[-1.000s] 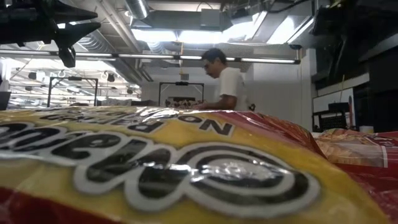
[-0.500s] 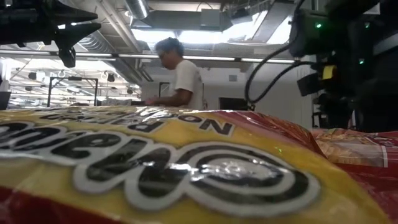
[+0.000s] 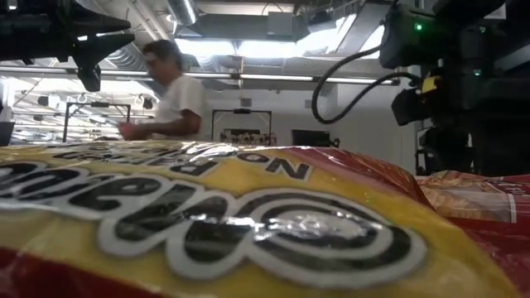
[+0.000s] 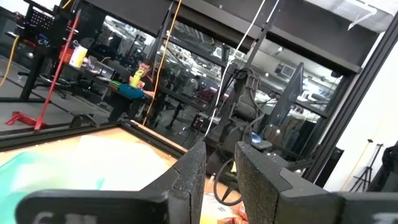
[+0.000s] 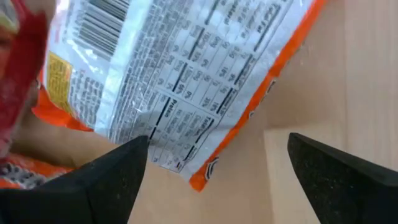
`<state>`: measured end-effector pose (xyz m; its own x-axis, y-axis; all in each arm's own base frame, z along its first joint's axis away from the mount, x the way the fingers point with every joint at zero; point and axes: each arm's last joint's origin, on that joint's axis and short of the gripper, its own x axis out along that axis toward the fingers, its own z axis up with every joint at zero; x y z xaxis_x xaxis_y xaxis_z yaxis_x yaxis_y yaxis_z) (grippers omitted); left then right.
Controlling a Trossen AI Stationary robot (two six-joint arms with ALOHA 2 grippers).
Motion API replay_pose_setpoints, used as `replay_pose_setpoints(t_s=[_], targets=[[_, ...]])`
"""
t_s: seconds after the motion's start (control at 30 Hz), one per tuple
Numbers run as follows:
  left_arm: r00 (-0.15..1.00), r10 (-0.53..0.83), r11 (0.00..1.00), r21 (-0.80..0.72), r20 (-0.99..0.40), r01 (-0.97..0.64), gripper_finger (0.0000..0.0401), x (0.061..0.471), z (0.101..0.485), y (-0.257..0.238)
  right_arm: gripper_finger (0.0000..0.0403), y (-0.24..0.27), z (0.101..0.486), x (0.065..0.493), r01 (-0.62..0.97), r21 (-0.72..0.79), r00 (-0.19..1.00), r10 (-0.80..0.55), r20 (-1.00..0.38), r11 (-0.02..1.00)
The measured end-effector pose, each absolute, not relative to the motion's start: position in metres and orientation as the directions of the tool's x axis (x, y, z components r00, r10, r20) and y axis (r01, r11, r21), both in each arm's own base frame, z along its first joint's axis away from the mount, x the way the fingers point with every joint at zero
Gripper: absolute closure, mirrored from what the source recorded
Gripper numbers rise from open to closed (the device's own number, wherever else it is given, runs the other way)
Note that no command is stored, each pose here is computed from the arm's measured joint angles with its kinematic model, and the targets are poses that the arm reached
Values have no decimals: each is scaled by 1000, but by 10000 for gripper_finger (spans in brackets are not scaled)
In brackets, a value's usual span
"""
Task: Sort Maruchan noodles
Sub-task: Put the top orange noodle pack into the white bin
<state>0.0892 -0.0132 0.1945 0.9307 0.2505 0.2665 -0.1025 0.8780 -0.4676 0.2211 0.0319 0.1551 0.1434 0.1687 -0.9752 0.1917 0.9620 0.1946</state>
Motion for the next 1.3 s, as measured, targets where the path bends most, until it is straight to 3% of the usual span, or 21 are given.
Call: replay_pose_setpoints(t_s=[0.43, 0.57, 1.23, 1.3], targets=[[939, 247, 881, -458, 241, -114, 319, 90, 192, -14, 30, 33, 141, 215, 167, 254, 122, 236, -964, 952], [944, 246, 879, -462, 220, -121, 319, 91, 189, -14, 53, 33, 141, 215, 150, 253, 118, 237, -964, 956], [944, 245, 877, -466, 219, -120, 319, 91, 189, -14, 380, 32, 140, 214, 137, 219, 116, 204, -972, 966], [944, 245, 877, -466, 219, -120, 319, 91, 189, -14, 396, 32, 140, 214, 138, 214, 116, 199, -973, 967]])
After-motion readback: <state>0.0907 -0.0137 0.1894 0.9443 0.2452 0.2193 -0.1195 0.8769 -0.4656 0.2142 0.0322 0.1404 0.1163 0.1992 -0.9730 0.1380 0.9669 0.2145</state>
